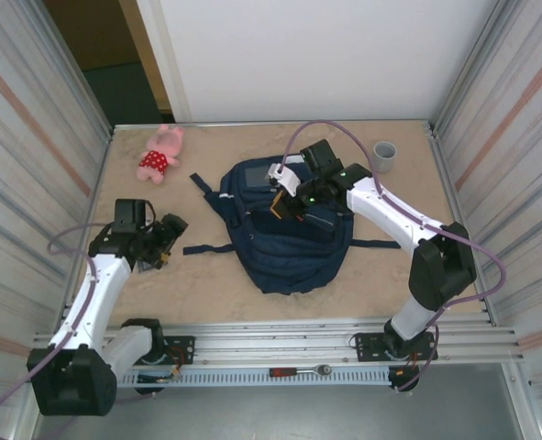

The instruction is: Pack the student bag

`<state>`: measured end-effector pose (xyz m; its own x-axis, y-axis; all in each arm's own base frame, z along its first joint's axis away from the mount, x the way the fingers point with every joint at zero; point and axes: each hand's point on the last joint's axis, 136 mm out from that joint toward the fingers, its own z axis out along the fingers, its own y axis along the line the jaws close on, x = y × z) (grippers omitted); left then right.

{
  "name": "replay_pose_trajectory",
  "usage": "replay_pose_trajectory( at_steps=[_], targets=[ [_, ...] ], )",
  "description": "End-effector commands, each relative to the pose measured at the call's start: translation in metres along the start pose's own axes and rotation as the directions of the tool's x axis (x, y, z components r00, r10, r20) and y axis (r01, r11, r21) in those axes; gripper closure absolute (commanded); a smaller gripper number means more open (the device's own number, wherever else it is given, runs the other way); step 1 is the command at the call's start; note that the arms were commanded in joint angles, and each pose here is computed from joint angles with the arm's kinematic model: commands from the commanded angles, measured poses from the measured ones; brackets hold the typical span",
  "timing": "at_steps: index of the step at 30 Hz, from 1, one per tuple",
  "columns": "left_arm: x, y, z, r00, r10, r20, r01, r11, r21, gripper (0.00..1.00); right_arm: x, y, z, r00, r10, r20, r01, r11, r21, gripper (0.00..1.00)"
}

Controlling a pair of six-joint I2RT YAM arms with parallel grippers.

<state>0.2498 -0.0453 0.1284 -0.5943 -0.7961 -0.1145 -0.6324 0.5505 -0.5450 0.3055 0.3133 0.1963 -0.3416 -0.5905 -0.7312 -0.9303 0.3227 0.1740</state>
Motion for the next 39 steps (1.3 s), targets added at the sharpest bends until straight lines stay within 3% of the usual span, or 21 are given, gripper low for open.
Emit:
replay_pose_trajectory(
  at_steps=[1,6,10,16,31,39],
  targets=[
    [0.000,0.029,-0.009,0.973,-0.230,0.020,0.230,0.959,-0.167,0.15,-0.028,0.008,-0.001,0.996,-0.001,0.094,-0.001,1.000,0.014,1.00],
    [-0.005,0.062,-0.017,0.908,-0.402,0.117,0.418,0.846,-0.332,0.12,-0.032,0.018,0.009,0.995,-0.002,0.102,0.001,1.000,0.006,1.00],
    [-0.012,0.076,-0.016,0.835,-0.514,0.195,0.549,0.760,-0.347,0.13,-0.032,0.024,0.014,0.995,-0.008,0.100,0.009,1.000,-0.005,1.00],
    [-0.020,0.088,-0.009,0.773,-0.590,0.232,0.629,0.664,-0.405,0.12,-0.028,0.030,0.018,0.996,-0.007,0.086,0.007,1.000,-0.005,1.00],
    [-0.050,0.097,0.032,0.762,-0.600,0.245,0.632,0.604,-0.485,0.06,-0.014,0.039,0.017,0.999,-0.016,0.028,0.016,1.000,0.013,1.00],
    [-0.067,0.099,0.059,0.789,-0.568,0.234,0.601,0.635,-0.486,0.02,-0.012,0.041,0.010,0.999,-0.016,0.027,0.015,1.000,0.027,1.00]
  ],
)
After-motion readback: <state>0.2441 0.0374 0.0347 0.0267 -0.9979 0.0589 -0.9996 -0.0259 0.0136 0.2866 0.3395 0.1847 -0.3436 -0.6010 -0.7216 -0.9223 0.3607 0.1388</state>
